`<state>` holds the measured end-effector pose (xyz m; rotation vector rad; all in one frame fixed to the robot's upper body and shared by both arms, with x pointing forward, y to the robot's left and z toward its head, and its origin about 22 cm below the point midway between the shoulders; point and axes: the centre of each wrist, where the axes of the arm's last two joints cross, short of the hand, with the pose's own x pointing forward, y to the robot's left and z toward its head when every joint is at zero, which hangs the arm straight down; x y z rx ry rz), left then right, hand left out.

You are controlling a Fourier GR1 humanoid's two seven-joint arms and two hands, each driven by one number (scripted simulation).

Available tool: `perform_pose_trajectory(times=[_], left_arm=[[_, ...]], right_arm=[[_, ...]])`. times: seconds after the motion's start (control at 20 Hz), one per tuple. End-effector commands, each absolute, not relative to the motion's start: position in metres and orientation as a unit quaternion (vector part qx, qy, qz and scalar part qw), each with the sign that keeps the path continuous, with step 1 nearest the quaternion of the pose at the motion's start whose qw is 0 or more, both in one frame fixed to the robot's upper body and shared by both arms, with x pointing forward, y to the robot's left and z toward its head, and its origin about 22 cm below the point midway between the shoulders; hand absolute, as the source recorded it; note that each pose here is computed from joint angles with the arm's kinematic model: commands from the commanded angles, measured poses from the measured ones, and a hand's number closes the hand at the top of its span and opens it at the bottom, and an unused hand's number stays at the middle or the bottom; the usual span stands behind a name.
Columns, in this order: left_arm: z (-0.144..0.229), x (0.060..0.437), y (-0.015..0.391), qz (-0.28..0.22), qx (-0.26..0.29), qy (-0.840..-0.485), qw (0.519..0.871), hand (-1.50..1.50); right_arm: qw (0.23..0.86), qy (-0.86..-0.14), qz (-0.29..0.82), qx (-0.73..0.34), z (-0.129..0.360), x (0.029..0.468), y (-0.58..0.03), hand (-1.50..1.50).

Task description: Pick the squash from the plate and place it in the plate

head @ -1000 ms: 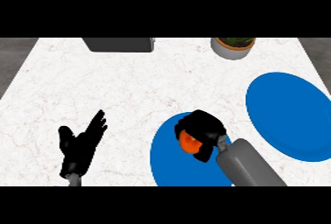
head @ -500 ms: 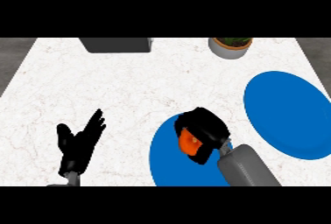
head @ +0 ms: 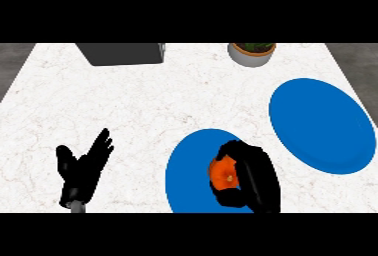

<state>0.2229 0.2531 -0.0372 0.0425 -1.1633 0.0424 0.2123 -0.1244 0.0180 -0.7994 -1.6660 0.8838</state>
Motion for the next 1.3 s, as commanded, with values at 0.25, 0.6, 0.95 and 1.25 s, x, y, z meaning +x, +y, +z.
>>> perform_pose_trajectory(times=[0.25, 0.6, 0.95, 1.25], left_arm=[[-0.034, 0.235, 0.246, 0.013, 0.015, -0.557, 0.830, 0.00], [-0.035, 0.232, 0.244, 0.002, 0.001, -0.558, 0.830, 0.00], [-0.021, 0.238, 0.248, 0.004, 0.001, -0.560, 0.828, 0.00], [-0.040, 0.226, 0.231, -0.007, 0.007, -0.559, 0.829, 0.00]], right_arm=[[0.560, -0.702, 0.129, -0.421, 0.058, 0.147, -0.135, 1.50], [0.570, -0.716, 0.018, -0.402, 0.065, 0.162, -0.167, 1.50], [0.525, -0.693, -0.004, -0.494, 0.036, 0.192, -0.259, 1.50], [0.517, -0.680, -0.032, -0.519, 0.032, 0.257, -0.334, 1.50]])
